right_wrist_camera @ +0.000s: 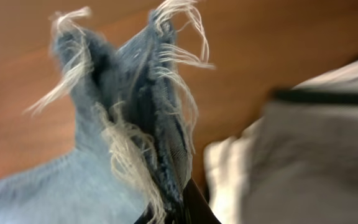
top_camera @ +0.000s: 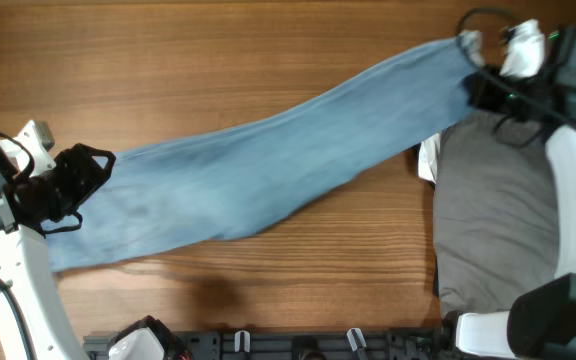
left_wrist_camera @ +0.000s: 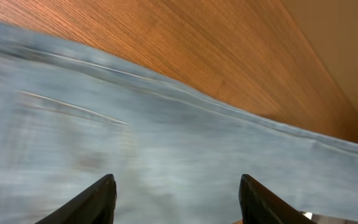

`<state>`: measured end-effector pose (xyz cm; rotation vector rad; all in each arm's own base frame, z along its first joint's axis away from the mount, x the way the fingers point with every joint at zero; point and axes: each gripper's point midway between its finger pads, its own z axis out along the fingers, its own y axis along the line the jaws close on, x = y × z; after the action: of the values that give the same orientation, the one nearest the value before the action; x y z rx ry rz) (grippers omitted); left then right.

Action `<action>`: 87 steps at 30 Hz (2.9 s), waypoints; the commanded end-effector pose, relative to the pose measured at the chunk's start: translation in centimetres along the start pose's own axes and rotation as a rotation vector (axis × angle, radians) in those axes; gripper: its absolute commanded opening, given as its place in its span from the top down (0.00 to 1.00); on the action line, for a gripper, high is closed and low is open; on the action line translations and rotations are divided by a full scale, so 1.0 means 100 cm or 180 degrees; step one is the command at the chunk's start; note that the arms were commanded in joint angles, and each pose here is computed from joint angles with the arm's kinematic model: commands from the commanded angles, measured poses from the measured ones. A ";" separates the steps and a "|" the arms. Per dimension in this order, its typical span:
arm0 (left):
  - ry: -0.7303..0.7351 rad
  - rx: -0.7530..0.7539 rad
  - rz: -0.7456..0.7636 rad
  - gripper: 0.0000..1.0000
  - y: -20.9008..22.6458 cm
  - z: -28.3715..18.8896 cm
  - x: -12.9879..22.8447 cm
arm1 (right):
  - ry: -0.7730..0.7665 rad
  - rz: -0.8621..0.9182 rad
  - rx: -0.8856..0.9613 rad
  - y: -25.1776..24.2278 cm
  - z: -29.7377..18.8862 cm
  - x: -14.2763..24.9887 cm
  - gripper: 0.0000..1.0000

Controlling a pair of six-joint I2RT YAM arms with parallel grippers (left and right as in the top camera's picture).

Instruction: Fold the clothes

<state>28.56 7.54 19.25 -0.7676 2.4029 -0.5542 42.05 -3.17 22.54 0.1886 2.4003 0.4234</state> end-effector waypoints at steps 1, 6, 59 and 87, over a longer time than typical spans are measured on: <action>-0.0033 0.0042 0.0123 0.37 -0.006 -0.005 -0.001 | -0.0589 -0.0252 0.0440 -0.012 -0.048 -0.060 0.96; -0.0030 0.0041 0.0121 0.37 -0.006 -0.005 -0.001 | -0.0810 -0.0287 0.0098 0.033 -0.073 -0.087 0.96; -0.0417 -0.0233 0.0374 0.30 -0.051 -0.093 -0.028 | 0.1692 -0.1666 -0.0863 0.334 0.121 0.239 0.30; 0.1622 -0.1075 -0.1114 0.22 0.067 0.118 0.134 | 0.1185 -0.0961 -0.0864 0.232 0.000 0.099 0.21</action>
<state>24.52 0.97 3.54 -1.2348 2.9437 -0.5664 35.02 21.45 23.90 -0.3842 2.6660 0.7277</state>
